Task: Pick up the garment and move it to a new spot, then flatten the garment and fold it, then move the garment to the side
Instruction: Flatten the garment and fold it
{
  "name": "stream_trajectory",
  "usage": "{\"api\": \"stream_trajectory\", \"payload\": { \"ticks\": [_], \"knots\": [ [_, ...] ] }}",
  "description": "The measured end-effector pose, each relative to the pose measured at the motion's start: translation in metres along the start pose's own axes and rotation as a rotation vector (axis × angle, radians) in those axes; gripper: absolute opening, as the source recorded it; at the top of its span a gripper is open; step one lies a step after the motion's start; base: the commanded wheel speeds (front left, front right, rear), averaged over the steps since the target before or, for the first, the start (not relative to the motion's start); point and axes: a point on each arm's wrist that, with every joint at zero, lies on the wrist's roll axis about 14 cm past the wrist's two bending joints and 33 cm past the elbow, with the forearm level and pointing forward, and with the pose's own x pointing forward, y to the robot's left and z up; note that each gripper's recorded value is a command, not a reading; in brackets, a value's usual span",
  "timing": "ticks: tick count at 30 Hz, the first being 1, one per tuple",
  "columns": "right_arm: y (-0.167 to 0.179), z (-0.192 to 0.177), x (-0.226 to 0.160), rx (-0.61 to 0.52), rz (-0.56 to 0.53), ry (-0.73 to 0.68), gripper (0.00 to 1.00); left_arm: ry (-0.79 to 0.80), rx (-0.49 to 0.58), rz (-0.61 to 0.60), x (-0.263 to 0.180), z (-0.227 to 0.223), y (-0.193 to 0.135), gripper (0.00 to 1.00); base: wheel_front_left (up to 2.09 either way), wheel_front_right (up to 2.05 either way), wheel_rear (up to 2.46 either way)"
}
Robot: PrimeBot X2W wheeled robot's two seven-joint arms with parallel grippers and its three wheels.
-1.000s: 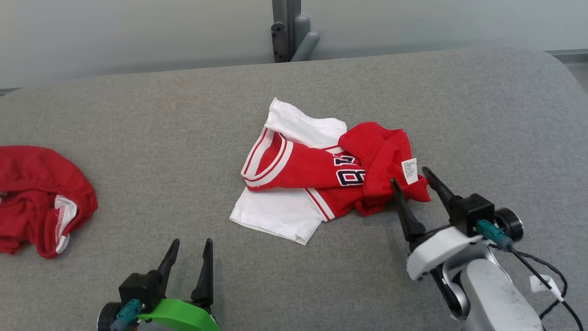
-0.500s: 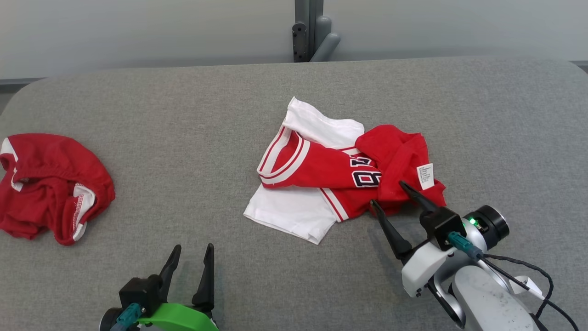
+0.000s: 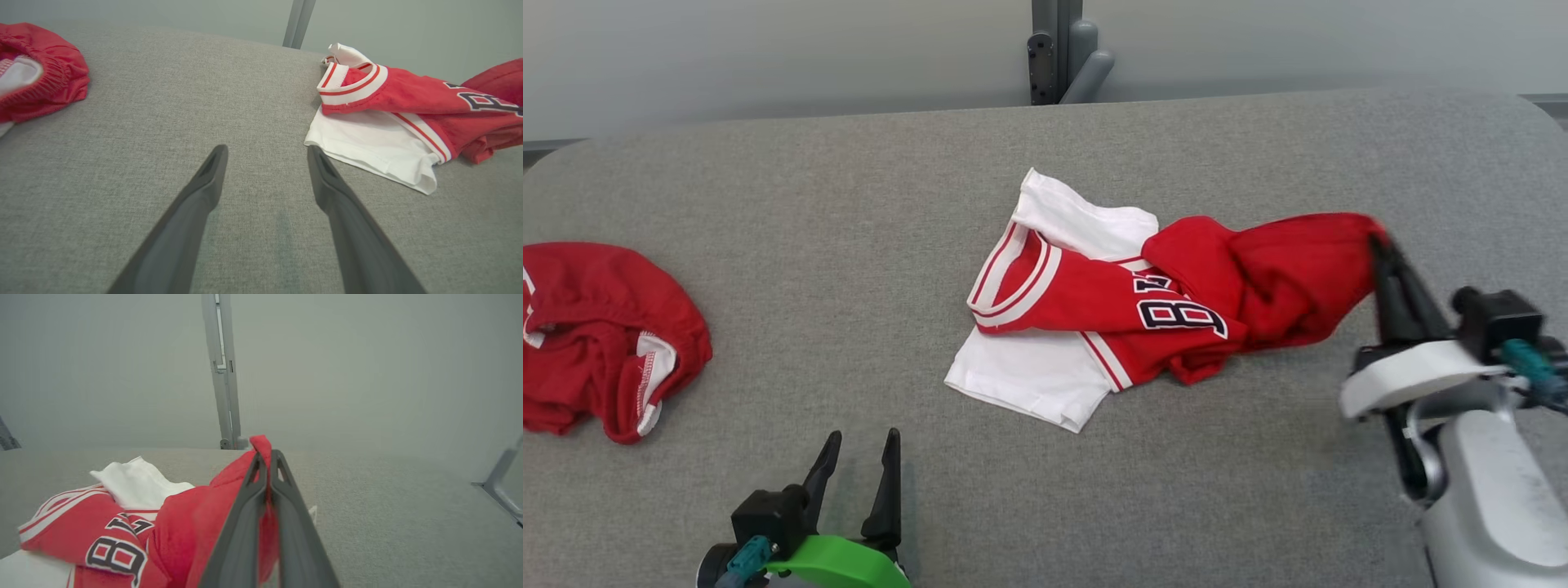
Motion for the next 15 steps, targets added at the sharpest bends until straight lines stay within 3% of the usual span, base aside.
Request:
{"api": "stream_trajectory", "payload": {
  "ticks": [3, 5, 7, 10, 15],
  "knots": [
    [-0.059, 0.004, -0.014, 0.028, -0.189, -0.014, 0.0, -0.001, 0.004, -0.01, 0.001, 0.0, -0.003, 1.0, 0.0, 0.0, 0.0],
    [-0.105, -0.029, -0.046, 0.01, -0.343, 0.099, 1.0, 0.001, 0.007, -0.016, 0.002, 0.0, -0.005, 1.0, 0.0, 0.0, 0.0],
    [-0.129, -0.048, -0.072, 0.0, -0.434, 0.172, 1.0, 0.004, 0.013, -0.026, 0.003, -0.001, -0.007, 1.0, 0.0, 0.0, 0.0],
    [-0.151, -0.048, -0.088, -0.035, -0.514, 0.187, 1.0, 0.008, 0.013, -0.032, 0.004, -0.002, -0.01, 1.0, 0.0, 0.0, 0.0],
    [-0.124, -0.032, -0.071, -0.076, -0.421, 0.128, 1.0, 0.011, 0.019, -0.043, 0.009, -0.002, -0.012, 1.0, 0.0, 0.0, 0.0]
  ]
}}
